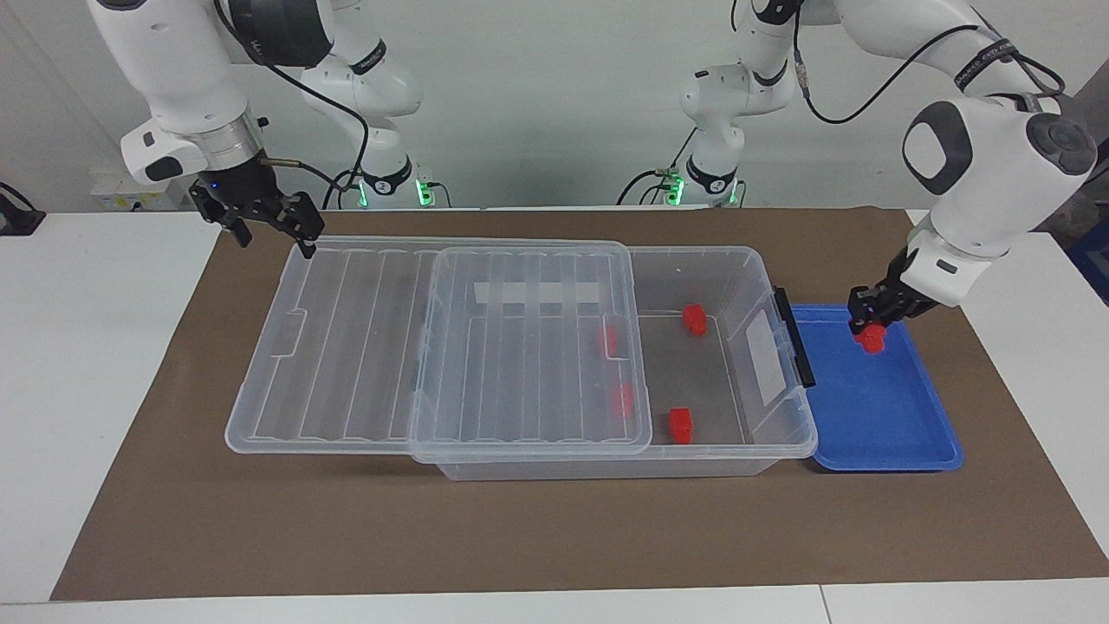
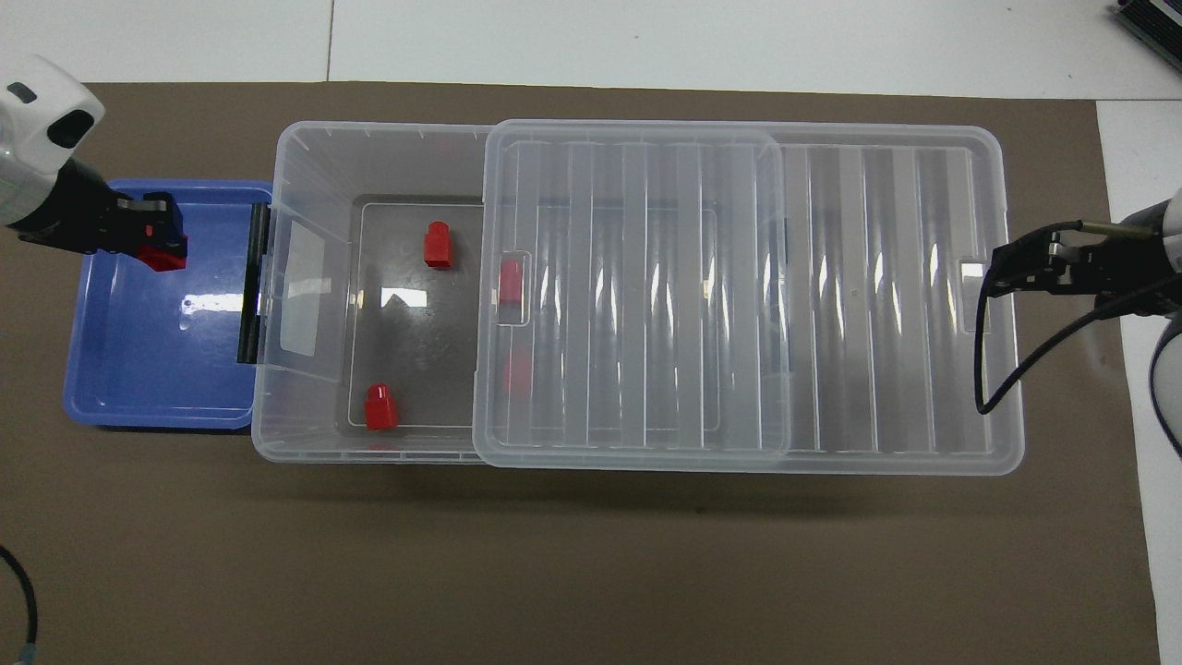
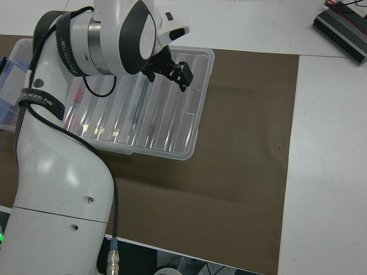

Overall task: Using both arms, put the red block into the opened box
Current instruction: 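Carry the red block with the left gripper into the open box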

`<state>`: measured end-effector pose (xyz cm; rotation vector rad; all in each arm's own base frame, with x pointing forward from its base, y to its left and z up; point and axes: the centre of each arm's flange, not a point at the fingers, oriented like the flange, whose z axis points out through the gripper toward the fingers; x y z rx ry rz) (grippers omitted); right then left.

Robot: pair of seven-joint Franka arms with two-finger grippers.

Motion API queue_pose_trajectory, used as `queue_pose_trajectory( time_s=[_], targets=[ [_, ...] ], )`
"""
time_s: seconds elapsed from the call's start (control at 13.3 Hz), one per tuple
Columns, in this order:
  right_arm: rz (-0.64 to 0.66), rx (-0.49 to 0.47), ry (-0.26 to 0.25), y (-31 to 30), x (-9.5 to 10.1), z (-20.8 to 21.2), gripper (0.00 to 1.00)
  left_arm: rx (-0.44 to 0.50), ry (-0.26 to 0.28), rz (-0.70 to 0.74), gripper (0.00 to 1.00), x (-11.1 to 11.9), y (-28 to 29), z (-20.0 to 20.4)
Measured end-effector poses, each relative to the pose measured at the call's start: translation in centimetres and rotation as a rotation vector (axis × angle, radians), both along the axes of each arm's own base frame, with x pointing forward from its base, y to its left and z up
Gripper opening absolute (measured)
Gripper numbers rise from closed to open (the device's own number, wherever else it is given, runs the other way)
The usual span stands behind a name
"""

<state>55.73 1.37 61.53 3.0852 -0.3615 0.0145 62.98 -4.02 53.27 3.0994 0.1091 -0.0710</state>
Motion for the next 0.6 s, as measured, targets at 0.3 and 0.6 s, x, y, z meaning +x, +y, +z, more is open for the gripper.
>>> queue_pose_trajectory(
  time_s=[0.3, 0.6],
  targets=[
    [-0.002, 0.000, 0.001, -0.1, 0.0, 0.0, 1.00, -0.008, -0.066, 0.141, 0.34, -0.7, -11.7, 0.4],
    [-0.012, 0.000, 0.006, -0.7, 0.0, -0.3, 1.00, 0.035, -0.178, 0.140, 0.34, -1.4, -17.8, -2.8]
  ],
)
